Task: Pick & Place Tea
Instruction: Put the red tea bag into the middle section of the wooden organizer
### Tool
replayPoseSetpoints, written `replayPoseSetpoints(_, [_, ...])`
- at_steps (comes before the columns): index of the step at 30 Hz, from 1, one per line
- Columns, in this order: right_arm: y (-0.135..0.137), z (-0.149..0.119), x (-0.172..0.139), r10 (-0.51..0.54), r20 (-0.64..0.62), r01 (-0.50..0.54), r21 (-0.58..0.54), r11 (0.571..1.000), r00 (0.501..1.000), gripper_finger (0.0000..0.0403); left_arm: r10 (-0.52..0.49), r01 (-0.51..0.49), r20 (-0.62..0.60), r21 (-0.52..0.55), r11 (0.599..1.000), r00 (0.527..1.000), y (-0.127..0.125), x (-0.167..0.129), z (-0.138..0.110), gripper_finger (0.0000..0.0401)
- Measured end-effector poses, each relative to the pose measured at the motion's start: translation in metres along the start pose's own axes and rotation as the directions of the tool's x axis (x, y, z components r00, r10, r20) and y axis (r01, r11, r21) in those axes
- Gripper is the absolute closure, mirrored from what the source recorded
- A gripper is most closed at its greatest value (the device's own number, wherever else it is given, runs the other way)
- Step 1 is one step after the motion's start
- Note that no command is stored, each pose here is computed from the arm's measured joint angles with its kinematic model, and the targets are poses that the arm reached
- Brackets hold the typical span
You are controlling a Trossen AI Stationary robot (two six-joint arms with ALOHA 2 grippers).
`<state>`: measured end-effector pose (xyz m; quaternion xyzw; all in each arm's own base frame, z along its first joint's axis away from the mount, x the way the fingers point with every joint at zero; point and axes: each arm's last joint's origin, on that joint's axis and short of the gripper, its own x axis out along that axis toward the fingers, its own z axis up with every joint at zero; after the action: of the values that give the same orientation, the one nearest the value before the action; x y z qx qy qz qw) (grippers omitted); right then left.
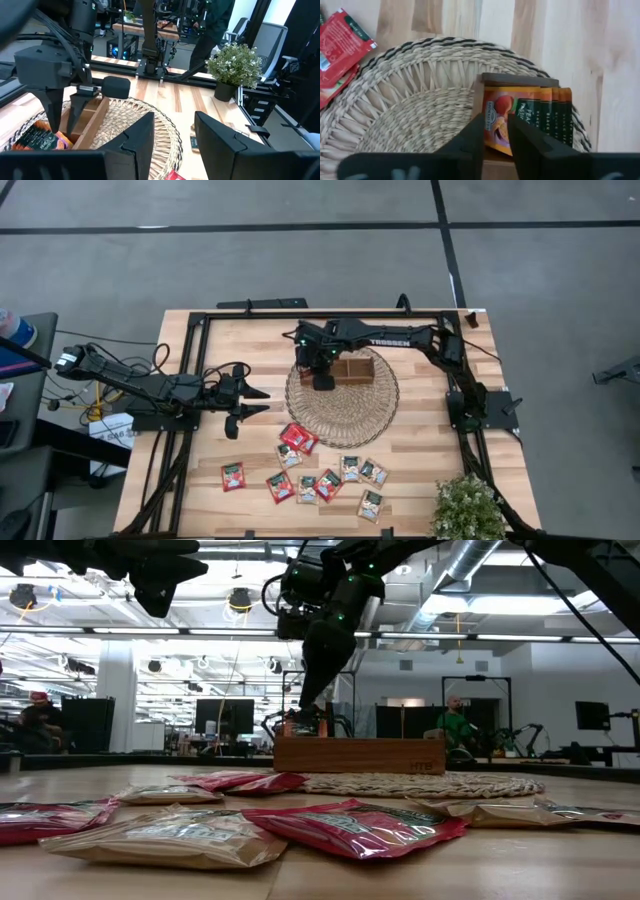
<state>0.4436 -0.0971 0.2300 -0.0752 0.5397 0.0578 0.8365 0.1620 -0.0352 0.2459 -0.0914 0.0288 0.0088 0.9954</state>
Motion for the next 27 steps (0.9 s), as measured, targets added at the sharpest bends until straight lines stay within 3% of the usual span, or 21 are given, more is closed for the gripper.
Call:
replayPoseSetpoints(6, [0.001,0.003,-0.017,0.005,-0.052,-0.004,0.021,1.000,0.999,0.0281,-0.009,0.009,-0.026,0.012,1.000,1.000,0.000,0.000,-0.002,0.0268])
replayPoseSetpoints(13, [0.023,0.000,-0.051,0.061,-0.208,-0.058,0.021,0.998,0.976,0.0295,-0.002,0.000,-0.064,-0.041,0.999,0.998,0.001,0.000,-0.006,0.0268])
replayPoseSetpoints(18, [0.034,-0.014,-0.075,0.112,-0.323,-0.074,0.127,0.989,0.940,0.0301,0.003,-0.010,-0.082,-0.085,0.996,0.997,0.001,0.003,-0.009,0.0268])
replayPoseSetpoints(22, [0.041,-0.018,-0.102,0.101,-0.293,-0.048,0.182,0.982,0.951,0.0301,0.009,-0.019,-0.105,-0.101,0.995,0.994,0.000,0.006,-0.012,0.0268])
replayPoseSetpoints(27, [0.063,-0.024,-0.125,0.077,-0.195,-0.044,0.170,0.984,0.978,0.0301,0.026,-0.045,-0.157,-0.120,0.992,0.987,0.001,0.010,-0.020,0.0268])
